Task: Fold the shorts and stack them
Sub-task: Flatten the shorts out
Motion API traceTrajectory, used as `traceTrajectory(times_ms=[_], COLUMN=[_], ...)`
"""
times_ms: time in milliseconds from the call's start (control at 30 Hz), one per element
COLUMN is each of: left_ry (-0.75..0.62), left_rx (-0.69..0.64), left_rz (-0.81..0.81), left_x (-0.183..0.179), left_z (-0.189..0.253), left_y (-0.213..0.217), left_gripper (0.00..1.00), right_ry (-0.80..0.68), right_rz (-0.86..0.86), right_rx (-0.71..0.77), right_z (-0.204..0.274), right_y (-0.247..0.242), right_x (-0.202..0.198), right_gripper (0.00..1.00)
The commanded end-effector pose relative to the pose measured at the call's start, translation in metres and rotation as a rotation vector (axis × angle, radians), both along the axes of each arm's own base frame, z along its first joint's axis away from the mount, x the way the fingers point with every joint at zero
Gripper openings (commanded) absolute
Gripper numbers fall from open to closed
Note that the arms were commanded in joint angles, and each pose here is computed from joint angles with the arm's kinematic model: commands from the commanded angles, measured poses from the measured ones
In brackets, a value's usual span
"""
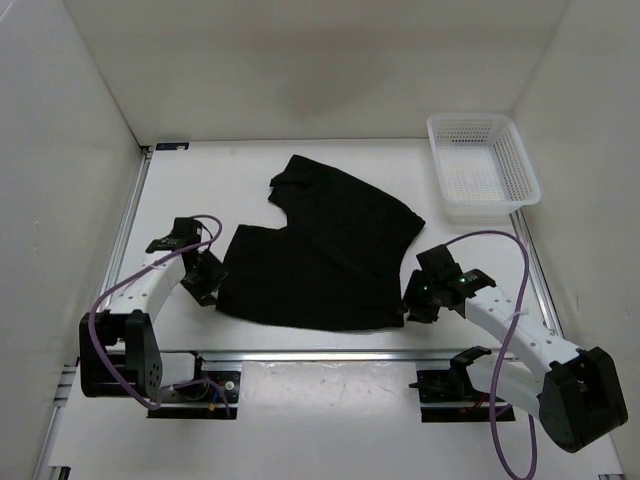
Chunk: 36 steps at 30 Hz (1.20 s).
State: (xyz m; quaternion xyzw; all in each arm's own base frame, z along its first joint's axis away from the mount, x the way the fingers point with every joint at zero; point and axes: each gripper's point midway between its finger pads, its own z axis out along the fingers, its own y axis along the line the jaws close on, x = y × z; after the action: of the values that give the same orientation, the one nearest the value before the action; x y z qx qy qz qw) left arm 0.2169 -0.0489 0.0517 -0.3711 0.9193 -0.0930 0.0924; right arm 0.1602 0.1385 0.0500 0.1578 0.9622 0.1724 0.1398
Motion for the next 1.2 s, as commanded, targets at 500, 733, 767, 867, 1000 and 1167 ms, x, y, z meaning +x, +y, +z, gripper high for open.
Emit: traceTrajectory(times_ms=[500, 733, 767, 867, 1000, 1167], left_ry=[-0.377, -0.255, -0.232, -0.219, -0.194, -0.186], left_rx=[0.093, 0.008, -0.015, -0.030, -0.051, -0.051], left_rz=[-0.411, -0.542, -0.550, -0.574, -0.580, -0.580], left_x=[0.200, 0.244, 0.246, 0.254, 0.258, 0.265], left_z=[0.141, 0.077, 0.065, 0.050, 0.033, 0.016], left_y=[-0.087, -0.142, -0.147, -0.157, -0.162, -0.164], left_gripper=[0.20, 0.54, 0.56, 0.60, 0.60, 0.61], right_ry=[-0.204, -0.149, -0.157, -0.148, -0.094, -0.085], right_rz=[-0.097, -0.184, -0.199, -0.202, -0.186, -0.148], right_rx=[-0.256, -0.187, -0.176, -0.173, -0.240, -0.315], right_z=[0.075, 0.065, 0.069, 0.062, 0.038, 0.026], right_y=[-0.028, -0.050, -0.057, -0.060, -0.070, -0.079], right_x=[0.126, 0.198, 0.211, 0.238, 0.258, 0.274], right_gripper=[0.47, 0.47, 0.49, 0.63, 0.73, 0.74])
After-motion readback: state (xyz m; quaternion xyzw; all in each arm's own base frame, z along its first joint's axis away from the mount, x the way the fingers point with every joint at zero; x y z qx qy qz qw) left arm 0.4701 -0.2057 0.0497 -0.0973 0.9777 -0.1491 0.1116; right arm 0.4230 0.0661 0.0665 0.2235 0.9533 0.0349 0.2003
